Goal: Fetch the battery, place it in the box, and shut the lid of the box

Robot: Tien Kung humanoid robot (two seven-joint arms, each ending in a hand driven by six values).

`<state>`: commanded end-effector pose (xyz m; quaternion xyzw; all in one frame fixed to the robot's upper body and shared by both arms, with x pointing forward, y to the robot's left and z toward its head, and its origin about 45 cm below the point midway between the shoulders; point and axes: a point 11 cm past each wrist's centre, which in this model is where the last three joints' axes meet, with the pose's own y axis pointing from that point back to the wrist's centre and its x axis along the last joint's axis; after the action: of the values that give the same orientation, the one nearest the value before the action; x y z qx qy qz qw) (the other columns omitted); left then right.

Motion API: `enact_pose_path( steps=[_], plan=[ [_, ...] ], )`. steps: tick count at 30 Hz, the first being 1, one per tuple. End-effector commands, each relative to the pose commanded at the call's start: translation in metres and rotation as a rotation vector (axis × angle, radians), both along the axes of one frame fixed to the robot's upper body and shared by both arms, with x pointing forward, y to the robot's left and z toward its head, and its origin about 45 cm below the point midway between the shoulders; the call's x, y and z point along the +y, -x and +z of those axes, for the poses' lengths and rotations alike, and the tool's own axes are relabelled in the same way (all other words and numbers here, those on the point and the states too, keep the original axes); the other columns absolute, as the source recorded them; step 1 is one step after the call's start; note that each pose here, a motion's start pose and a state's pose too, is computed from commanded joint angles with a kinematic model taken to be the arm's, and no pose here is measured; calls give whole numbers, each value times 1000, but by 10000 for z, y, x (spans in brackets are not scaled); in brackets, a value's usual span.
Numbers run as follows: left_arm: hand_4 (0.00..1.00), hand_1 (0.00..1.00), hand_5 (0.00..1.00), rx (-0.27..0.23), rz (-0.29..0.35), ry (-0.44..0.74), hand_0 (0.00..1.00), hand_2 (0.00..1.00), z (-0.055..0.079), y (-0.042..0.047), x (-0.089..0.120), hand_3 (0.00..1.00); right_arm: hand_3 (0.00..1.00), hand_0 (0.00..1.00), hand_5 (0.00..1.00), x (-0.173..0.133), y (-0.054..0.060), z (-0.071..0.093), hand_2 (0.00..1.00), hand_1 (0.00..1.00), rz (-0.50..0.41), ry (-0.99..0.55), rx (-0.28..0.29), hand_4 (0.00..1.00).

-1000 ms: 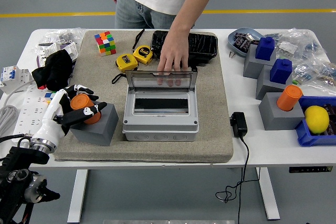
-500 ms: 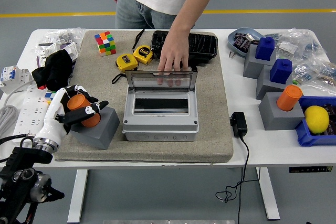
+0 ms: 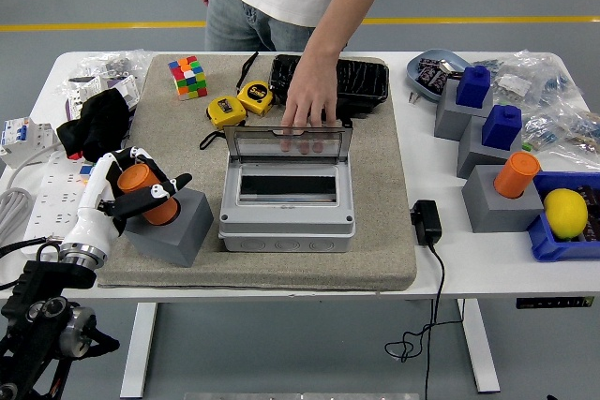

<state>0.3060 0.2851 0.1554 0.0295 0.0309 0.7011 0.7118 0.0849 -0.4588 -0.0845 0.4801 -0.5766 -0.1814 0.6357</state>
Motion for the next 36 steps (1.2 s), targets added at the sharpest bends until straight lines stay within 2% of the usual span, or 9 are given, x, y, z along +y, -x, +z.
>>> enact_pose_path(
  steps=[11, 12, 15, 18, 21, 27, 29, 30, 36],
  plan=[
    [998, 263, 2, -45, 37, 4, 164, 175, 129, -70, 40, 154, 783, 812, 998, 6, 2, -4, 765, 798, 0, -2, 1, 998],
    [998, 210, 2, -47, 38, 4, 146, 145, 135, -71, 40, 134, 783, 812, 998, 7, 3, -4, 765, 798, 0, -2, 1, 998],
    [998, 210, 2, -75, 56, 0, 146, 145, 215, -91, 41, 134, 783, 812, 998, 7, -1, -3, 765, 798, 1, -2, 1, 998],
    [998, 141, 2, -116, 72, -25, 106, 100, 342, -113, 24, 106, 783, 812, 998, 7, 0, -4, 765, 798, 0, -3, 1, 998],
    [998, 141, 2, -160, 77, -56, 106, 100, 478, -128, -15, 106, 783, 812, 998, 5, -4, -2, 765, 798, 0, -2, 0, 998],
    [998, 83, 2, -254, 47, -184, 78, 65, 730, -103, -184, 72, 783, 813, 998, 4, -2, -2, 765, 798, 0, -3, 1, 998],
    [998, 83, 2, -296, 27, -258, 78, 65, 824, -78, -270, 72, 783, 813, 998, 0, 0, -1, 765, 798, 0, -2, 1, 998],
    [998, 27, 102, -320, 16, -295, 53, 37, 872, -63, -316, 30, 783, 813, 998, -3, -2, 0, 765, 798, 0, -1, 1, 998],
    [987, 12, 141, -432, -89, -459, 49, 27, 1087, 54, -655, 21, 783, 812, 998, -25, -31, 15, 765, 798, -1, 3, -5, 998]
  ],
)
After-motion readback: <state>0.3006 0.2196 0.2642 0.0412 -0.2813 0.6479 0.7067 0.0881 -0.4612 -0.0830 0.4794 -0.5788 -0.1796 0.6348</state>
